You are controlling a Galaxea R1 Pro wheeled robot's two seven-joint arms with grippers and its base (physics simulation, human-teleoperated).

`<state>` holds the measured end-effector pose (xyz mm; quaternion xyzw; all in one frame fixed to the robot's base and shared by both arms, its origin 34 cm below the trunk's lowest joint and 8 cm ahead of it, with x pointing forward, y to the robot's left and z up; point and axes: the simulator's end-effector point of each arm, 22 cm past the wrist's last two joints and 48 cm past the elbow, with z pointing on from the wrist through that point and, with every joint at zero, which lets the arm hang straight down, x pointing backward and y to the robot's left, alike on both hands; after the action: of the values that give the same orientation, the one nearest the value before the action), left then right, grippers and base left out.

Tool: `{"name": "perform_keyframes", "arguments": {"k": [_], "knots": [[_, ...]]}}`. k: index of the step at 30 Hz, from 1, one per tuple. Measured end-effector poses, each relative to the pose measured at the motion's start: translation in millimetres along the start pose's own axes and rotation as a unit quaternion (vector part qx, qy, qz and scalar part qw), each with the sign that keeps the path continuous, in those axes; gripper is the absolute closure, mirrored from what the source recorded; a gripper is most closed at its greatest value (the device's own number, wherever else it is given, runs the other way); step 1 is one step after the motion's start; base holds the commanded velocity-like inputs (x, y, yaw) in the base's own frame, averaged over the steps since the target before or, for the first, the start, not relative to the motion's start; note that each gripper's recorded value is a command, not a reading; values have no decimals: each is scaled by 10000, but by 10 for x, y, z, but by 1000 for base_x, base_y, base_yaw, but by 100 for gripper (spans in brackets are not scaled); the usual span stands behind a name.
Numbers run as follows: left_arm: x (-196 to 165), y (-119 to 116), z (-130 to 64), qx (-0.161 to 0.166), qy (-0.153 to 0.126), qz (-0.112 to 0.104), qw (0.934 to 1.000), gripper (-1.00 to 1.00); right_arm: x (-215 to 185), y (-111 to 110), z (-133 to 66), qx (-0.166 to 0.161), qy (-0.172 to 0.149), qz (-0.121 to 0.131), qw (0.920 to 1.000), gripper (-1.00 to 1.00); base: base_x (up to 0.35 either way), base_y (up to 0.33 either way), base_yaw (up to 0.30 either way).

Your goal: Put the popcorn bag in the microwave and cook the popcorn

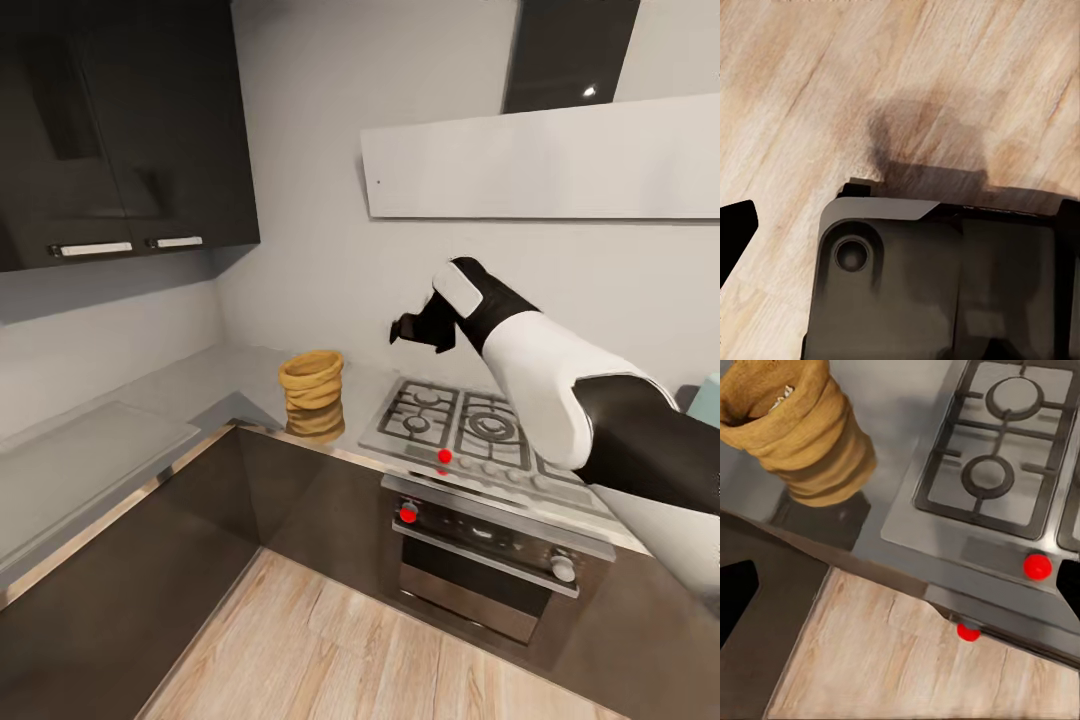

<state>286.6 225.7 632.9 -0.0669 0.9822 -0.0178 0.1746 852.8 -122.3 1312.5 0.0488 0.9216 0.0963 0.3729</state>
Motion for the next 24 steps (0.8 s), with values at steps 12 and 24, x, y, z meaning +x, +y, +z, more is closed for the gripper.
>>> {"name": "perform_keyframes", "arguments": {"k": [12,24], "knots": [[1,-1,0,2,-2,6,10000,-100,235,-369,376,540,-236,765,9953,-100,167,166,0],[0,6,-2,-4,-6,-2,10000,-100,557,-499,611,678,-78,890,9937,-100,137,189,0]]}}
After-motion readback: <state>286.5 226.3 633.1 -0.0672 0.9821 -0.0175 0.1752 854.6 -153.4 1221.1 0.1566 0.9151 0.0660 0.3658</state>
